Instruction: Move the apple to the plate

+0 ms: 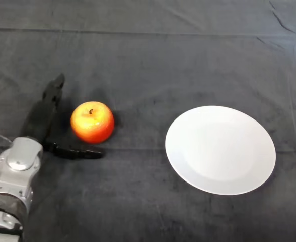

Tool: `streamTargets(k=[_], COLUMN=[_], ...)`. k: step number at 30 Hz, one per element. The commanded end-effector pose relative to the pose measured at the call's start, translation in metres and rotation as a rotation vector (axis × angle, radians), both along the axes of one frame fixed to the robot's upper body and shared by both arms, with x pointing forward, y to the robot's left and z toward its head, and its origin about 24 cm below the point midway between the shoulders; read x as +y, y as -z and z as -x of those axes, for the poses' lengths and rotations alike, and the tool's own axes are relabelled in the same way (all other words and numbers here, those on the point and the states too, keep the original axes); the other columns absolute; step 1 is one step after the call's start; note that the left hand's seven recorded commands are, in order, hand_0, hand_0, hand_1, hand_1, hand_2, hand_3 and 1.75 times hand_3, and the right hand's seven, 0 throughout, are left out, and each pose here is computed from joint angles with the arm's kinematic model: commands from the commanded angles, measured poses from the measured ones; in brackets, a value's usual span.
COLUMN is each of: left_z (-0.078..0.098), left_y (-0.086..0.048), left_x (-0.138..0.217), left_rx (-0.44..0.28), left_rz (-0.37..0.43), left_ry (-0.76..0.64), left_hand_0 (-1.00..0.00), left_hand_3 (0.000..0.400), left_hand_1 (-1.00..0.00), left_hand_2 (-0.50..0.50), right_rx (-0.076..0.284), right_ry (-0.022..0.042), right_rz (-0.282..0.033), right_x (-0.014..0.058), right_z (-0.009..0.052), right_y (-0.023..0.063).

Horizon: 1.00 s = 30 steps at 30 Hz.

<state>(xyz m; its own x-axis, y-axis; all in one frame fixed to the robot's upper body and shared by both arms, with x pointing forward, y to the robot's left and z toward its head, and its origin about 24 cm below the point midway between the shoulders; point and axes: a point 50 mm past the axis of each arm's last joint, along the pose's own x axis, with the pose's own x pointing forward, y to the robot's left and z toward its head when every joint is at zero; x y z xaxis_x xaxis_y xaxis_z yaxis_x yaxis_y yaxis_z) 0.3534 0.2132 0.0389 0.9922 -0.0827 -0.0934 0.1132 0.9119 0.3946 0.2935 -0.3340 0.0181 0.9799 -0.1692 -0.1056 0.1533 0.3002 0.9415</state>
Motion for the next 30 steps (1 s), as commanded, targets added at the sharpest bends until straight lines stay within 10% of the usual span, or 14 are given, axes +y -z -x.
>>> streamTargets(k=[1, 10, 16, 30], left_z=[-0.013, -0.015, -0.013, -0.016], left_y=[-0.020, -0.021, -0.016, -0.022], left_x=[-0.017, -0.035, -0.039, -0.029], left_rx=[-0.058, -0.057, -0.044, -0.024], left_rz=[-0.035, -0.046, -0.060, -0.101], left_ry=[0.072, 0.132, 0.162, 0.177], left_hand_0=[0.00, 0.00, -1.00, -1.00], left_hand_3=[0.000, 0.000, 0.400, 0.400], left_hand_1=[0.00, 0.00, -0.40, -0.67], left_hand_2=[0.00, 0.00, -0.30, -0.17], right_rx=[-0.002, -0.002, -0.002, -0.002], right_ry=[0.0195, 0.0195, 0.0195, 0.0196], right_rz=[0.009, 0.009, 0.009, 0.009], right_x=[-0.0052, -0.0052, -0.0052, -0.0052], right_z=[0.0019, 0.0019, 0.0019, 0.0019], right_y=[-0.0021, -0.0021, -0.0021, -0.0021])
